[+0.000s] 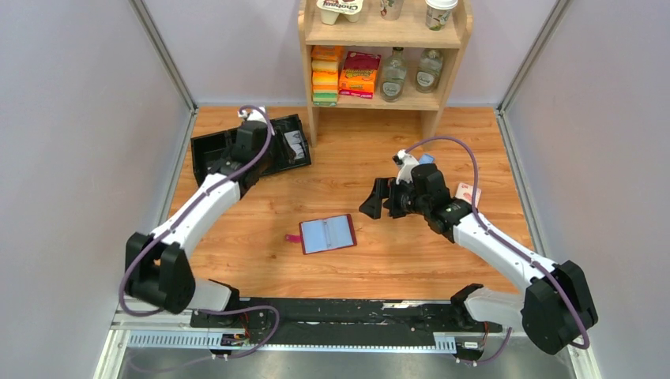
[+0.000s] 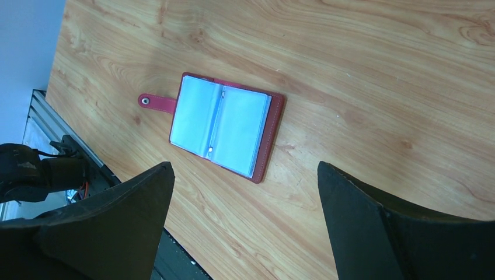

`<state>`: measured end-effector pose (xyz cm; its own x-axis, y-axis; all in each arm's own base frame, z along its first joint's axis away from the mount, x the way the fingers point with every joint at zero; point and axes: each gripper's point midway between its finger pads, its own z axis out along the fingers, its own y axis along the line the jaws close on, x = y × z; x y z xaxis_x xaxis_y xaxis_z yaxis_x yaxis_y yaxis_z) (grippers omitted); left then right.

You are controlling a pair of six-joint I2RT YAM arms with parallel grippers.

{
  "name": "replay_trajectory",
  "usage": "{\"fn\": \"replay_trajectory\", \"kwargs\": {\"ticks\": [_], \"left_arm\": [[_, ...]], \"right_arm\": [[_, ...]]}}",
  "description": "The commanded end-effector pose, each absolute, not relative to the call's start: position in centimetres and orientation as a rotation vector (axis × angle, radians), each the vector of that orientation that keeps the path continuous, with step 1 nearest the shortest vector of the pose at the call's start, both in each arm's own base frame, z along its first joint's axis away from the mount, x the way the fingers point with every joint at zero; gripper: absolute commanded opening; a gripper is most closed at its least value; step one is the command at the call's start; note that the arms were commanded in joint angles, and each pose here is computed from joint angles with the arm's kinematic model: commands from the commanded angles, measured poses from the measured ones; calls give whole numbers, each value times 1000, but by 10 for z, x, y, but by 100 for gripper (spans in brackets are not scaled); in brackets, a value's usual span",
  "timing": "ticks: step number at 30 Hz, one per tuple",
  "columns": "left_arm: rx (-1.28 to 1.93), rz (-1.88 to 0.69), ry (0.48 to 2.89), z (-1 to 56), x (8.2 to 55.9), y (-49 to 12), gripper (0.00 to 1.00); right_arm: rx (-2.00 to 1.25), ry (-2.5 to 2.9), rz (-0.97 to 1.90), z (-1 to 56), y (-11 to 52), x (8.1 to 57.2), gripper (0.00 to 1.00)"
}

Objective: Take the credit cards out of the card holder
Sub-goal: Place the credit card in the storage box, then remove the credit card from the card holder.

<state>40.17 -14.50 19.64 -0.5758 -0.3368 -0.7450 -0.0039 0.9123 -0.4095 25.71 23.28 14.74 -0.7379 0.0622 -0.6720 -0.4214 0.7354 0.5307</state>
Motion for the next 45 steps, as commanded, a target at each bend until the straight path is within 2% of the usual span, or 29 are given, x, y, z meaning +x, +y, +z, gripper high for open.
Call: {"fn": "replay_trajectory", "kwargs": {"ticks": [1,7,12,16,27,32,40,45], "left_arm": [[-169,-466,2234,178,338,-167,52],[-123,-578,2311,150,277,-206,50],[-95,-573,2394,116,252,-215,49],[-131,-497,2445,91,244,-204,41],[-158,-399,2594,35,223,-192,40],[-176,-405,2625,22,218,-194,38],[-190,-445,2666,9,208,-203,31],[-188,-471,2668,10,207,-208,29]], "right_arm": [[-270,2253,861,158,242,265,93],[-320,2366,752,137,258,256,84],[-368,2415,686,128,277,249,79],[-387,2456,623,115,288,249,73],[-490,2588,523,71,308,236,63],[-515,2616,510,56,312,235,59],[-562,2632,516,47,319,233,47],[-573,2652,494,40,317,231,47]]}}
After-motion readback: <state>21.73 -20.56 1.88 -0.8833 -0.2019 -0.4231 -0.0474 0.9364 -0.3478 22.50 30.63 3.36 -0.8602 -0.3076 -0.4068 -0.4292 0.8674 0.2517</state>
